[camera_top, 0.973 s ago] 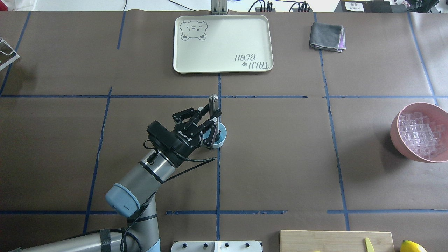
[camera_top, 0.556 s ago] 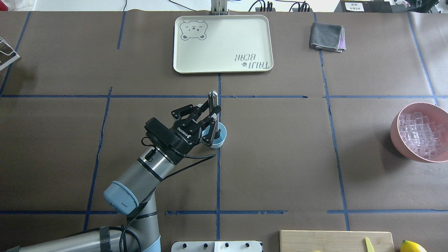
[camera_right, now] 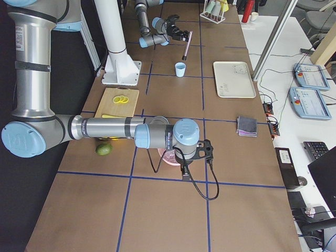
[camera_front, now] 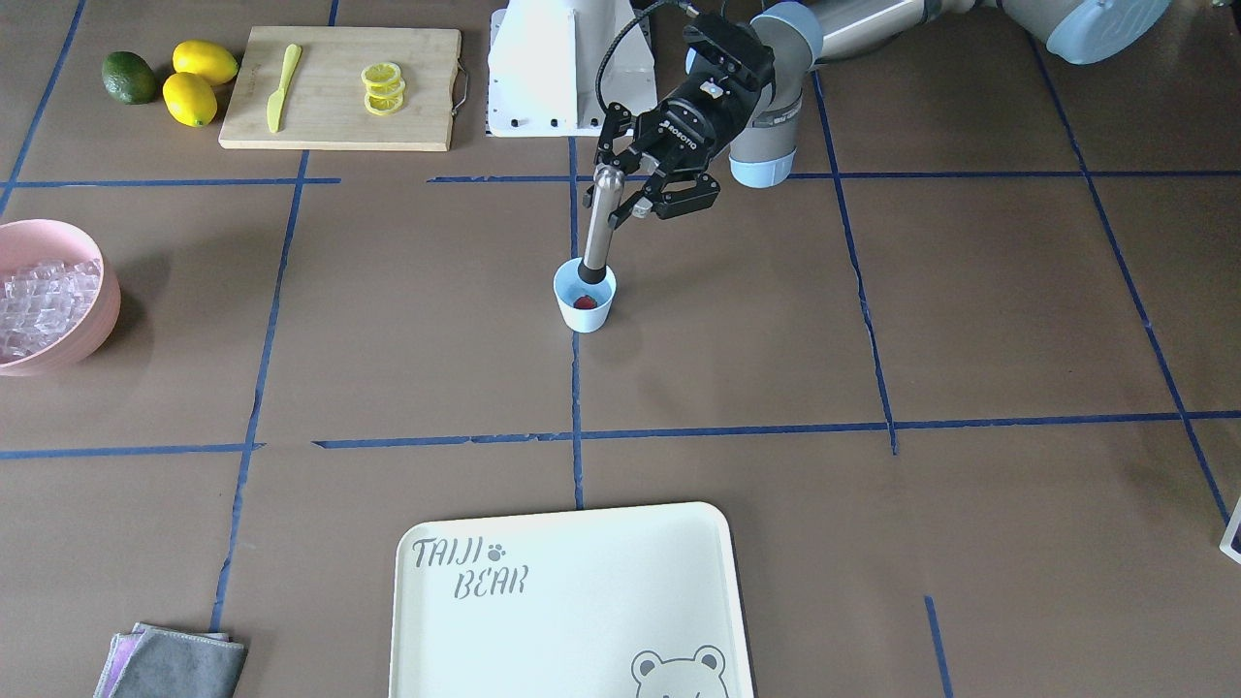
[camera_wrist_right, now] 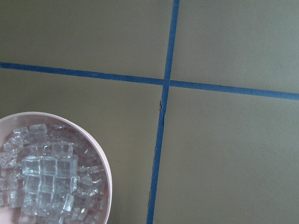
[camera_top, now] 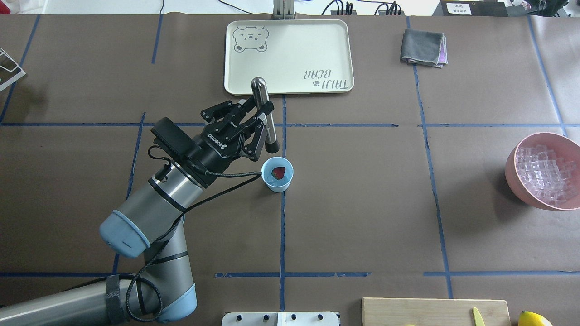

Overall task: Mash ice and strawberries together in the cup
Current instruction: 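Lift the pestle out of the cup and carry it back with the left gripper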

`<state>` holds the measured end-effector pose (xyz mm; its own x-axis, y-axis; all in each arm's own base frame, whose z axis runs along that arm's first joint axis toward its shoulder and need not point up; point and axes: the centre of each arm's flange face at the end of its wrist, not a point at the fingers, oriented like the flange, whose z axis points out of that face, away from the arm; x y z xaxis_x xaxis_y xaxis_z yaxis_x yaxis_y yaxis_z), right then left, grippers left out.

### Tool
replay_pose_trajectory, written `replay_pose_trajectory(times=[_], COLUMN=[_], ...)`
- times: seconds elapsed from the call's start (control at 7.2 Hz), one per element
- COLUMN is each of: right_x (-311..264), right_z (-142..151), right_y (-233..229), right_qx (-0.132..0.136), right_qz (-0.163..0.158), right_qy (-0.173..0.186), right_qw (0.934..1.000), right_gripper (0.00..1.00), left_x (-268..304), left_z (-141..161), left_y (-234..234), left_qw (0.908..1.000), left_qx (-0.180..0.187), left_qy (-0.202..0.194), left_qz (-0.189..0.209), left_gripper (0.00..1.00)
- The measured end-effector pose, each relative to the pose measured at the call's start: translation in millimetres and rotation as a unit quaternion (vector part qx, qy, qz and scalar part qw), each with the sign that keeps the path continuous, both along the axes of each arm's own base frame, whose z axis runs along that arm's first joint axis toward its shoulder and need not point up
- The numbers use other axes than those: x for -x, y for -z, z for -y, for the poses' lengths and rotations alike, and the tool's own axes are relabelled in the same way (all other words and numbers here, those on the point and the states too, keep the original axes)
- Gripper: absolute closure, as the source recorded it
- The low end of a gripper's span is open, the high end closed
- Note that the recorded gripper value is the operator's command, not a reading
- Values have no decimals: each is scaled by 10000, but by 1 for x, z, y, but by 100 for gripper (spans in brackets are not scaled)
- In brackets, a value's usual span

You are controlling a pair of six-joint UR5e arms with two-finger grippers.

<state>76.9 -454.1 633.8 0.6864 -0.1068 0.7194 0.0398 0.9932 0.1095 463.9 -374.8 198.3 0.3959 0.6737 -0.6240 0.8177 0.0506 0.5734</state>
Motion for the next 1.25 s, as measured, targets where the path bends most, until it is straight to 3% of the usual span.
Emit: replay_pose_trajectory(times=[0.14, 0.42, 0.56, 0.69, 0.97, 1.25], right_x=[0, 0, 0, 0, 0, 1], right_z=[0, 1, 1, 2, 5, 6], right_y=[-1, -1, -1, 0, 4, 8], right_qx=[7, 10, 21, 15, -40, -73], right_qz=[9, 11, 16, 24, 35, 46], right_qy=[-5, -7, -7, -7, -7, -6], right_qw=[10000, 10000, 10000, 10000, 10000, 10000], right_gripper=[0, 0, 0, 0, 0, 0], left_x=[19, 83, 118, 154, 219, 270], left_z=[13, 57, 81, 103, 137, 151], left_y=[-1, -48, -75, -104, -160, -205], left_qw=[9997, 9944, 9872, 9744, 9304, 8721], left_qx=[35, 368, 750, 1290, 2618, 3866], left_qy=[-227, -995, -1411, -1839, -2539, -2968], left_qz=[-64, -39, -11, 91, 365, 441], left_gripper=[100, 100, 100, 100, 100, 100])
